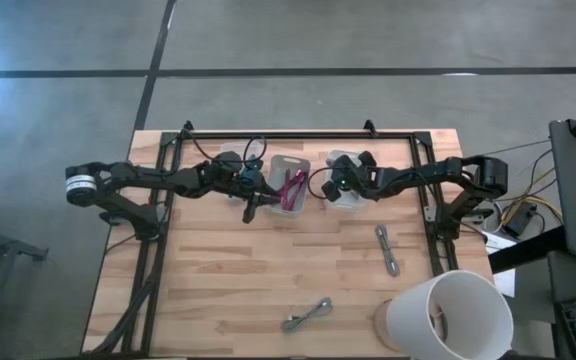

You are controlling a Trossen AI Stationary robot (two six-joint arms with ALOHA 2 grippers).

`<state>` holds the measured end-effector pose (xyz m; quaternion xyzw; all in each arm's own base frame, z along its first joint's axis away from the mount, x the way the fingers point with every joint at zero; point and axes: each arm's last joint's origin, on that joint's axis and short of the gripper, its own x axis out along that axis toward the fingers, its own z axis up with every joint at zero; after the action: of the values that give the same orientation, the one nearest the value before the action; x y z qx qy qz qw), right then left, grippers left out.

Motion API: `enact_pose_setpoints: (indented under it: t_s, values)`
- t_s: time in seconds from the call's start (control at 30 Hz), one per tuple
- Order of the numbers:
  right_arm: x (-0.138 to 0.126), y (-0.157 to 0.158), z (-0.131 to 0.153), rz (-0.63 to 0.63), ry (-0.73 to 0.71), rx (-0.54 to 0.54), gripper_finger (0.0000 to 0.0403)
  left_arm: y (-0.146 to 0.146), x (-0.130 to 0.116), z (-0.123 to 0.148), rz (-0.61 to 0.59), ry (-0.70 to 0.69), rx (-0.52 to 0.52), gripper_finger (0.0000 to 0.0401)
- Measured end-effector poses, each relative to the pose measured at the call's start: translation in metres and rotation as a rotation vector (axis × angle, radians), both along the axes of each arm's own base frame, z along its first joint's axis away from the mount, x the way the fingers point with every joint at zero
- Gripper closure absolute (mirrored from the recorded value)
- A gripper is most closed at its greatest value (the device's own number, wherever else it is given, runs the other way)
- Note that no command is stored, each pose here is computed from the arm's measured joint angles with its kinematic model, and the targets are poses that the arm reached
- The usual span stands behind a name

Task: Pick & Place USB Port
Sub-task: Put the top left white charger cable into the white bin

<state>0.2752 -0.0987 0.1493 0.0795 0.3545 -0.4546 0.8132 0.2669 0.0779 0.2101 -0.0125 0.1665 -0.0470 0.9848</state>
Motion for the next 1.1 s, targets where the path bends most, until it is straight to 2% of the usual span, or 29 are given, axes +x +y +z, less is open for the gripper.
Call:
enact_pose_setpoints:
  t_s: [0.2, 0.4, 0.5, 0.87, 1.1]
  values:
    - [-0.0002, 0.0, 0.0, -0.001, 0.004, -0.003, 0.039, -0.0002, 0.0, 0.0, -0.001, 0.0, 0.0, 0.0311]
    - [-0.0019, -0.0012, 0.0006, -0.048, 0.028, -0.062, 0.039, -0.0002, 0.0001, 0.0, -0.001, 0.0, 0.0, 0.0311]
    - [-0.0023, -0.0021, 0.0006, -0.081, -0.001, -0.051, 0.039, -0.0002, 0.0, 0.0, -0.001, 0.0, 0.0, 0.0311]
    - [0.0027, -0.0027, 0.0046, -0.03, -0.032, 0.004, 0.039, 0.0001, -0.0001, -0.0002, 0.001, 0.002, -0.002, 0.0311]
    - [0.0063, -0.0034, 0.0086, -0.013, -0.05, 0.016, 0.039, 0.0001, -0.0002, -0.0005, 0.03, 0.014, -0.087, 0.0311]
